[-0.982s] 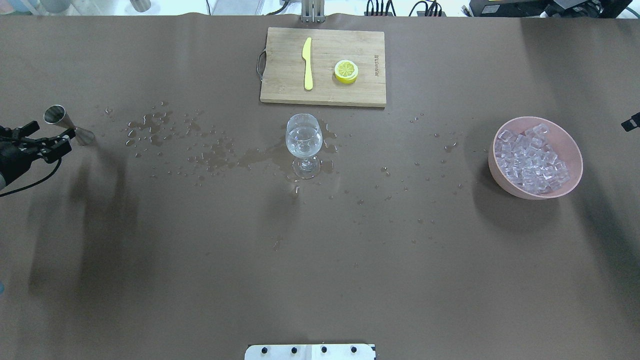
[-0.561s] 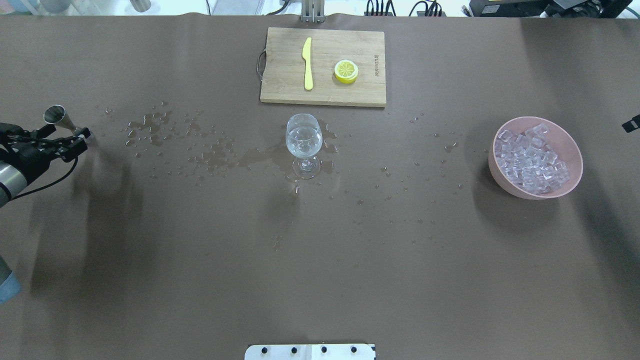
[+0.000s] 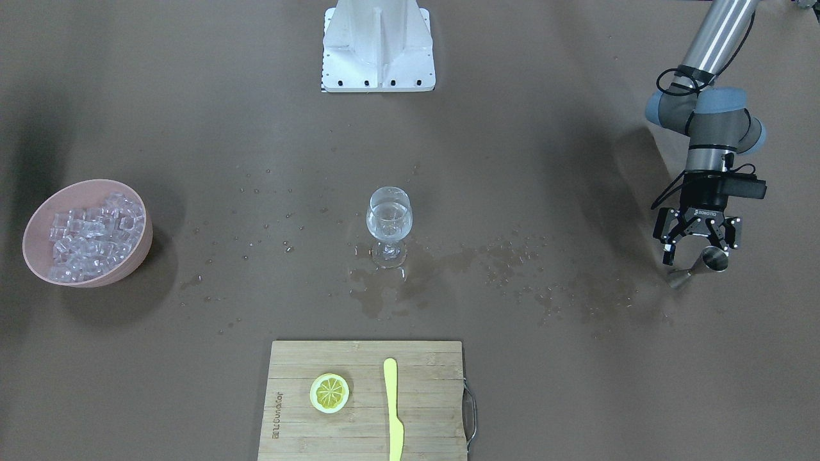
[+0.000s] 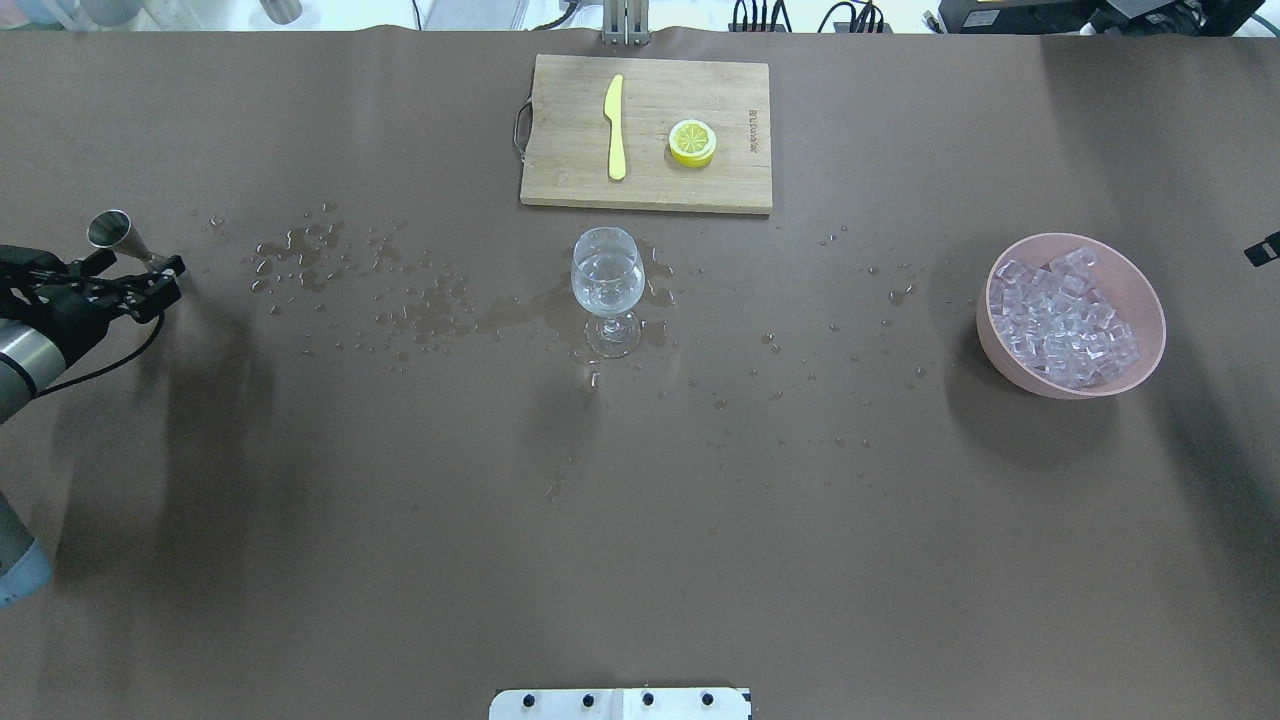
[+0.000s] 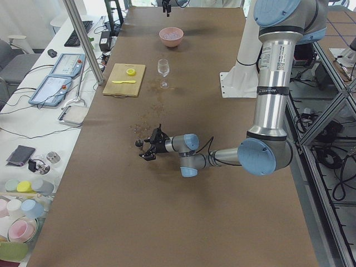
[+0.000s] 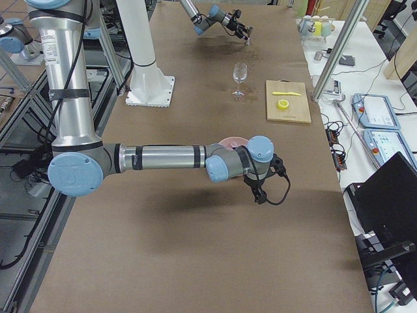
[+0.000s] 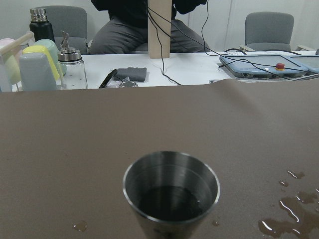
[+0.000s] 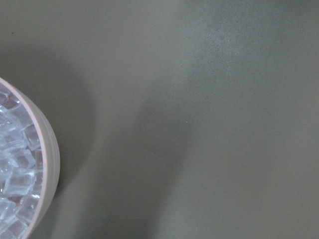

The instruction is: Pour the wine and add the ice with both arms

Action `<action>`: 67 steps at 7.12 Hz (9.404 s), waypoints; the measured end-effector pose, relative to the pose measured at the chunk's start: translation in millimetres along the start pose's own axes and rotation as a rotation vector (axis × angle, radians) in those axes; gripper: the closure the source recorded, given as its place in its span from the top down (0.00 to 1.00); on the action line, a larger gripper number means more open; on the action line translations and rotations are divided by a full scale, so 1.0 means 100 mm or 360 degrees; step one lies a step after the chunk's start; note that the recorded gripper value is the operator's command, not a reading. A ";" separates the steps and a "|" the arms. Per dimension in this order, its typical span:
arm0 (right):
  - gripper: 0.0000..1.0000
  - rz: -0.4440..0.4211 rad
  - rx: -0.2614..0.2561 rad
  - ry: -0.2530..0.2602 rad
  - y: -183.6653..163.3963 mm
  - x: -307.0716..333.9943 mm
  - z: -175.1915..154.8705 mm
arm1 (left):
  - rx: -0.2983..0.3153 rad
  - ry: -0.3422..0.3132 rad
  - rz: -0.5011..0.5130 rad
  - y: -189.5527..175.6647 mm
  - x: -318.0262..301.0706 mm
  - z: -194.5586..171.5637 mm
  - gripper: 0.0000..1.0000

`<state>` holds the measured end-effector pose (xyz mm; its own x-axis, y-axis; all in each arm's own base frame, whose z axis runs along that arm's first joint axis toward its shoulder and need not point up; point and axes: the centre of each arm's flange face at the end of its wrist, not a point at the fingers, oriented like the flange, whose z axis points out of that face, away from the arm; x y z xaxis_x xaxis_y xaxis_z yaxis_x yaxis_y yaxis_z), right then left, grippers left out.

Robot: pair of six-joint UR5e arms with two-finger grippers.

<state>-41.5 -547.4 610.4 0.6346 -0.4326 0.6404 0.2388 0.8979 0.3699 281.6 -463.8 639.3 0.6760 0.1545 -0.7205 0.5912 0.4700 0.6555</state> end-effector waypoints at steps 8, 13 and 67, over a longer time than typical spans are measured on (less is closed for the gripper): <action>1.00 -0.0002 0.0002 0.0000 -0.01 0.00 0.00 | 0.0033 -0.0064 0.0020 0.02 -0.04 0.14 0.68; 1.00 -0.0009 0.0009 0.0000 -0.02 -0.02 -0.02 | 0.0048 -0.0046 0.0008 -0.02 -0.01 0.13 0.00; 1.00 -0.0064 0.0011 -0.0007 -0.23 -0.09 0.09 | 0.0014 0.0083 0.0497 -0.90 1.37 0.36 0.00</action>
<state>-58.8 -564.8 602.4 0.6211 -0.4688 0.6280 0.2588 0.8791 0.4003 336.4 -515.8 489.9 0.8022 0.3343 -0.4947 0.3626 0.3855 0.8485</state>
